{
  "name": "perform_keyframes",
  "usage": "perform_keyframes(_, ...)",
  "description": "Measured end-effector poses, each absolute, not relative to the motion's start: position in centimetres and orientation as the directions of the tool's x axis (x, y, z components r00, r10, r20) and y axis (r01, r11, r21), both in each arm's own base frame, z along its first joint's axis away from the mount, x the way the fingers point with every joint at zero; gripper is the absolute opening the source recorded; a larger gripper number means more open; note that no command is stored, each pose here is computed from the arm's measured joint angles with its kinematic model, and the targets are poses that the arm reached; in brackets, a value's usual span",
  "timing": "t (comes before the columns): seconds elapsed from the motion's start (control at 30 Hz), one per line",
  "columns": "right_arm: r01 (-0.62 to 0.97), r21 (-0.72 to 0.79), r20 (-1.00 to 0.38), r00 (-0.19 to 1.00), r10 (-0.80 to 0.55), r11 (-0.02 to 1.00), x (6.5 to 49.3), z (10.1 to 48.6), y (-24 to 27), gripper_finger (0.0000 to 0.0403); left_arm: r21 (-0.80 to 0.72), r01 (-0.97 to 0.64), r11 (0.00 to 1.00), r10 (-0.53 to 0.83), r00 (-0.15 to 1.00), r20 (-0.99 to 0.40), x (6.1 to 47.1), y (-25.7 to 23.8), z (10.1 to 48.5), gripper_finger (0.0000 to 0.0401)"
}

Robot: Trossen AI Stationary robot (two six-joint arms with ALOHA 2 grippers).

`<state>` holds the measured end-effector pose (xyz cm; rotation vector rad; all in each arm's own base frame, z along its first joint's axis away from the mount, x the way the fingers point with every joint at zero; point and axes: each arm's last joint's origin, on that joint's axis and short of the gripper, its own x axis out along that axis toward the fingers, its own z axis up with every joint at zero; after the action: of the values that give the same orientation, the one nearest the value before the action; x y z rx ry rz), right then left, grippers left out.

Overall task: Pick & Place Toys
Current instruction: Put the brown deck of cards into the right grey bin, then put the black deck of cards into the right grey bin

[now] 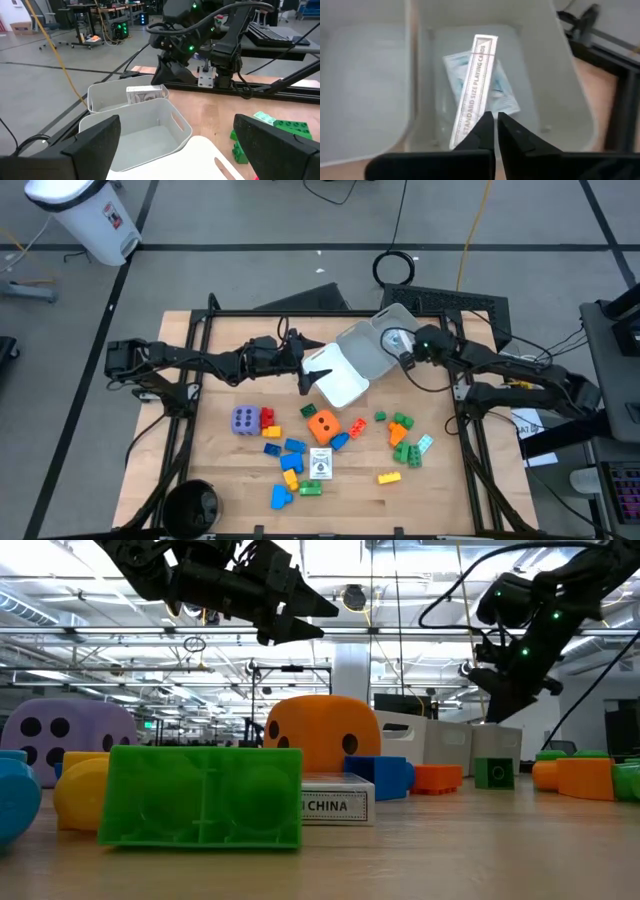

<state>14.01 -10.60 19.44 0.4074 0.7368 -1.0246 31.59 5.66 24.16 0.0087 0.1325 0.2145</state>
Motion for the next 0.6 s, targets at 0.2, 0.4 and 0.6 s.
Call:
perform_keyframes(0.2, 0.849, 0.011, -0.717, 0.374, -0.588, 0.528, 14.61, 19.33, -10.78, 0.0002, 0.023, -0.212, 0.977, 0.213, 0.968, -0.130, 31.59, 5.66, 24.16, 0.0392)
perform_keyframes(0.4, 0.839, 0.001, -0.707, 0.385, -0.593, 0.543, 14.89, 19.32, -10.89, 0.0001, 0.023, -0.212, 0.977, 0.213, 0.968, -0.130, 31.59, 5.66, 24.17, 0.0392)
perform_keyframes(0.6, 0.824, 0.002, -0.657, 0.429, -0.620, 0.567, 14.89, 20.13, -10.87, 0.0001, -0.026, -0.218, 0.976, 0.213, 0.968, -0.130, 31.59, 5.66, 24.17, 0.0392)
